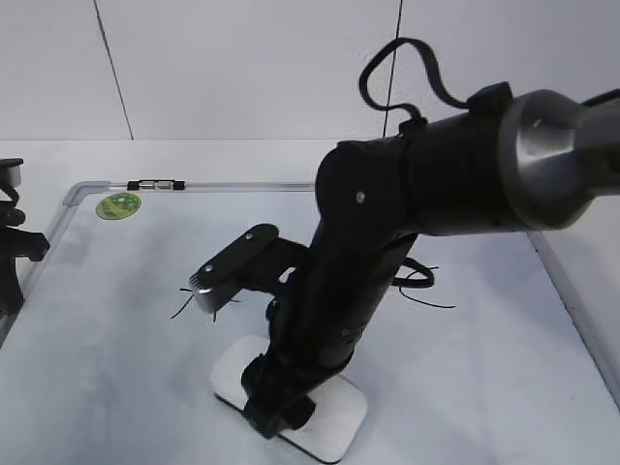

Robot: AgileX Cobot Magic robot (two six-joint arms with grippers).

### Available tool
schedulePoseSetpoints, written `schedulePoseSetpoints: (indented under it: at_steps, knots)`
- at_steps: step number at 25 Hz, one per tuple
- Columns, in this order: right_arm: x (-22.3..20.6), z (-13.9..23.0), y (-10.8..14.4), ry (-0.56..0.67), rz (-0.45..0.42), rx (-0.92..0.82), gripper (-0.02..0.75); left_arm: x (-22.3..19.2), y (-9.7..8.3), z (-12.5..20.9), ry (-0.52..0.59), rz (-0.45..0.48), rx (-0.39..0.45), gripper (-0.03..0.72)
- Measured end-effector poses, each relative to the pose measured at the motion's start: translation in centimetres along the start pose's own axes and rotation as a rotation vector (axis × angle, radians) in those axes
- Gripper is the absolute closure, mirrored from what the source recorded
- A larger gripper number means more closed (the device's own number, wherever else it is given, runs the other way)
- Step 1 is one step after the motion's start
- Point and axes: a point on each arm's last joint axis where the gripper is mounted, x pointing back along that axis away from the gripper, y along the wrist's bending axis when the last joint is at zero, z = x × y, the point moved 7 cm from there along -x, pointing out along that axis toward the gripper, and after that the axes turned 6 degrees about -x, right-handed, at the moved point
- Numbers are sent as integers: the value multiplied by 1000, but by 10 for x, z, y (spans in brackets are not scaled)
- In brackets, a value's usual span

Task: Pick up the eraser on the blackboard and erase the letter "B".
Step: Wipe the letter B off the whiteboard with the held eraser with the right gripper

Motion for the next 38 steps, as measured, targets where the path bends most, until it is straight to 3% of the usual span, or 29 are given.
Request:
schedulePoseSetpoints:
  at_steps: [5, 9, 17, 24, 38]
  knots:
    - [-8, 2, 39, 23, -10, 117, 221, 0, 0, 0, 0, 0, 0, 659]
    - [-11, 1, 52, 19, 25, 162, 221, 0, 0, 0, 0, 0, 0, 659]
    - [-12, 1, 38, 13, 172, 2, 221, 0, 0, -1, -4, 2, 3, 659]
    - [-12, -2, 24, 1, 185, -127, 221, 0, -1, -3, -17, 4, 5, 659]
    - [4, -2, -54, -50, 221, -358, 222, 0, -1, -4, -23, 6, 6, 659]
